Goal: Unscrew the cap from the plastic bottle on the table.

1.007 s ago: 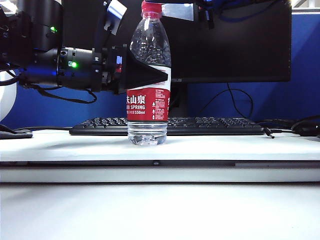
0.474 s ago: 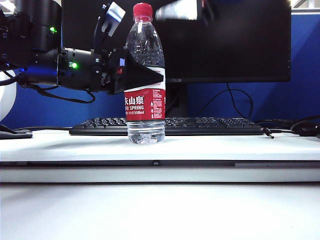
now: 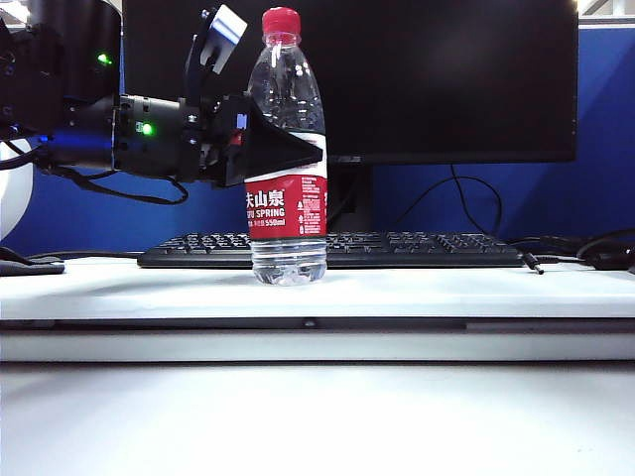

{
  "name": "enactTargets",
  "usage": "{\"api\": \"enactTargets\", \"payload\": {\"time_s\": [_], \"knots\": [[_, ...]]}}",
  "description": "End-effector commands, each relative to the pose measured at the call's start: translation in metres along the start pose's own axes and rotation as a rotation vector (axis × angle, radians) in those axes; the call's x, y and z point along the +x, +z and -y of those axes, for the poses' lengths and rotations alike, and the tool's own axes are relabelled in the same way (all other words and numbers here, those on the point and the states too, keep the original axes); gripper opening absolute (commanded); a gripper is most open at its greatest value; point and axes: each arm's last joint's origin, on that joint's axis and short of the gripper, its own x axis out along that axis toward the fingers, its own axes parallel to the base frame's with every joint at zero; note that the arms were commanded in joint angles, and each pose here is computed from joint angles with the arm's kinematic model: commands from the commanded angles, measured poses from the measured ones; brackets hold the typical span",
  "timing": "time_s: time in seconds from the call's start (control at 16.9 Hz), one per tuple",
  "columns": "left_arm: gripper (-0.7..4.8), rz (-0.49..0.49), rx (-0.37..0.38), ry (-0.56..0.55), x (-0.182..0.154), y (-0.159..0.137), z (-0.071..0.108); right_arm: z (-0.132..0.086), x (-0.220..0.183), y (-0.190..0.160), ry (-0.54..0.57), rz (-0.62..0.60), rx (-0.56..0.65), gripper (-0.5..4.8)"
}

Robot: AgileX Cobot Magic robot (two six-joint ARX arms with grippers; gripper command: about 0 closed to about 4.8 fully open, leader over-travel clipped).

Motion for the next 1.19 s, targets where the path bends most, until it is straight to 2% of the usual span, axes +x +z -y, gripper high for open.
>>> {"api": "enactTargets", "payload": {"time_s": [0.06,0.18,0.3,0.36,0.71,0.77,0.95,1.19], "knots": [[2.37,0.027,-0.005,-0.016,0.001,0.005,0.000,-0.009,0.007,-0.011,-0.038,0.009,0.018,3.93],[2.37,0.027,-0.006,-0.015,0.001,0.005,0.000,-0.012,0.013,-0.017,-0.037,0.022,0.040,3.84],[2.37,0.027,-0.006,-0.014,0.000,0.005,0.000,-0.012,0.015,-0.019,-0.040,0.023,0.040,3.25],[2.37,0.027,-0.006,-0.015,0.001,0.005,0.000,-0.009,0.018,-0.020,-0.052,0.022,0.039,3.13],[2.37,0.021,-0.002,-0.010,0.000,0.004,0.000,0.003,0.027,-0.022,-0.061,0.000,0.025,3.00],[2.37,0.021,-0.002,-0.011,0.000,0.004,0.000,0.005,0.028,-0.022,-0.063,-0.005,0.021,2.63],[2.37,0.021,-0.001,-0.011,0.000,0.004,0.000,0.006,0.030,-0.024,-0.005,-0.028,0.009,2.63],[2.37,0.018,-0.003,-0.015,0.000,0.003,0.000,0.008,0.031,-0.025,-0.001,-0.038,0.004,2.52]]}}
